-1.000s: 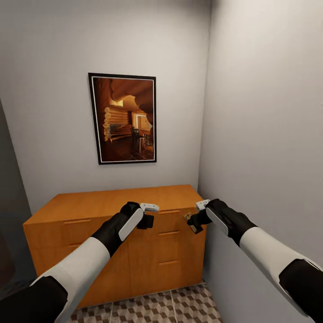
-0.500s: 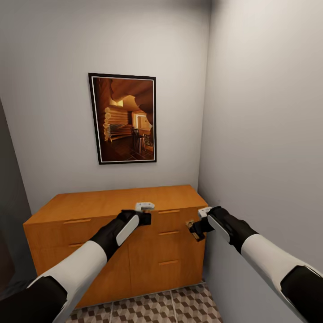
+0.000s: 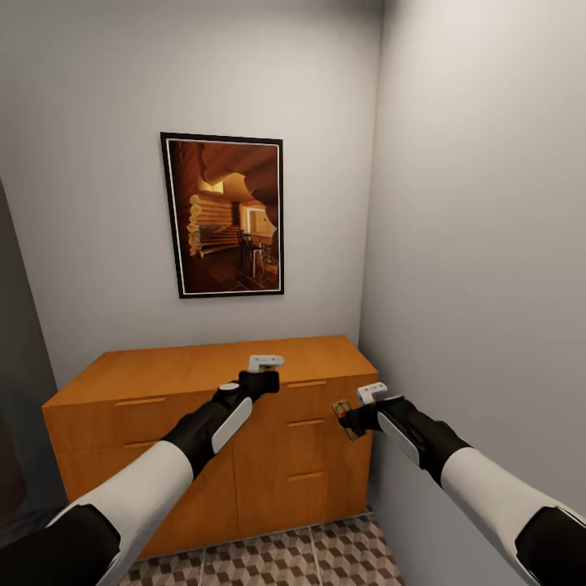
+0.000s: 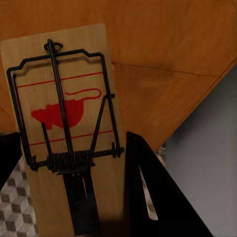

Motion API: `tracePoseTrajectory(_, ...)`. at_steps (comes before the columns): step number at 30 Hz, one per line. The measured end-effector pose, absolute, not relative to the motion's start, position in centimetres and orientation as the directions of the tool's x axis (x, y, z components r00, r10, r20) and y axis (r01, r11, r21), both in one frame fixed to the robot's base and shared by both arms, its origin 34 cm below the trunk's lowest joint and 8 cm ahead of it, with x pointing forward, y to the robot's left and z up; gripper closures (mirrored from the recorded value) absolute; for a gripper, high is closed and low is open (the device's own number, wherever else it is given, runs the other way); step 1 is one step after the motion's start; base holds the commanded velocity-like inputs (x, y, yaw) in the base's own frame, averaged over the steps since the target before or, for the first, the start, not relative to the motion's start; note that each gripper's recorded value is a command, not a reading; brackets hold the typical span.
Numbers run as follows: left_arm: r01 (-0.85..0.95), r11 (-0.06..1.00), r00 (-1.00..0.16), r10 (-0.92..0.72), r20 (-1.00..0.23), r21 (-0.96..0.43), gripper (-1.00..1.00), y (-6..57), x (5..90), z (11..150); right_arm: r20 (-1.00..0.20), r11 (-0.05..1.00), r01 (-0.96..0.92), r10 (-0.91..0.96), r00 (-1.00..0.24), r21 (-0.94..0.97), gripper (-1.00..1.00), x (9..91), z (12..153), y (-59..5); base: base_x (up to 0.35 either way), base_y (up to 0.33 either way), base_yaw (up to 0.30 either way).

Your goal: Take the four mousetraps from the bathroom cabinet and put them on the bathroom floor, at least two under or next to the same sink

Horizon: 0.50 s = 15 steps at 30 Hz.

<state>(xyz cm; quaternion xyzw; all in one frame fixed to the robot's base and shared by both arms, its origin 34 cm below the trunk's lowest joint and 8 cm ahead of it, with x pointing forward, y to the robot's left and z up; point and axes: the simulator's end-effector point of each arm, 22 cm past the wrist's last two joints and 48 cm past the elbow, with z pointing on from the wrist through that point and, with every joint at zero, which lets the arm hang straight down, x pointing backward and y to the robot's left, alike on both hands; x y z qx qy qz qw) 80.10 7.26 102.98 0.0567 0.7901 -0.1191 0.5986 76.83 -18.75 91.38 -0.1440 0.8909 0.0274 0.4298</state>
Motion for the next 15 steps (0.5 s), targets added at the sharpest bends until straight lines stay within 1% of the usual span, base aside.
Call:
tracePoseTrajectory(7,0.242,0.964,-0.269,-0.039,-0.962,-0.107,1.00,6.8,80.0,103.0,-0.776,0.957,-0.280,-0.229,-0.587,-0.071,1.00,76.8,91.3,-18.6,0.000,0.000,0.000)
tracePoseTrajectory(15,0.256,0.962,-0.331,-0.002,-0.944,-0.092,1.00,6.2,79.3,101.8,-0.776,0.957,-0.283,-0.228,-0.589,-0.066,1.00,76.8,91.2,-18.2,0.000,0.000,0.000)
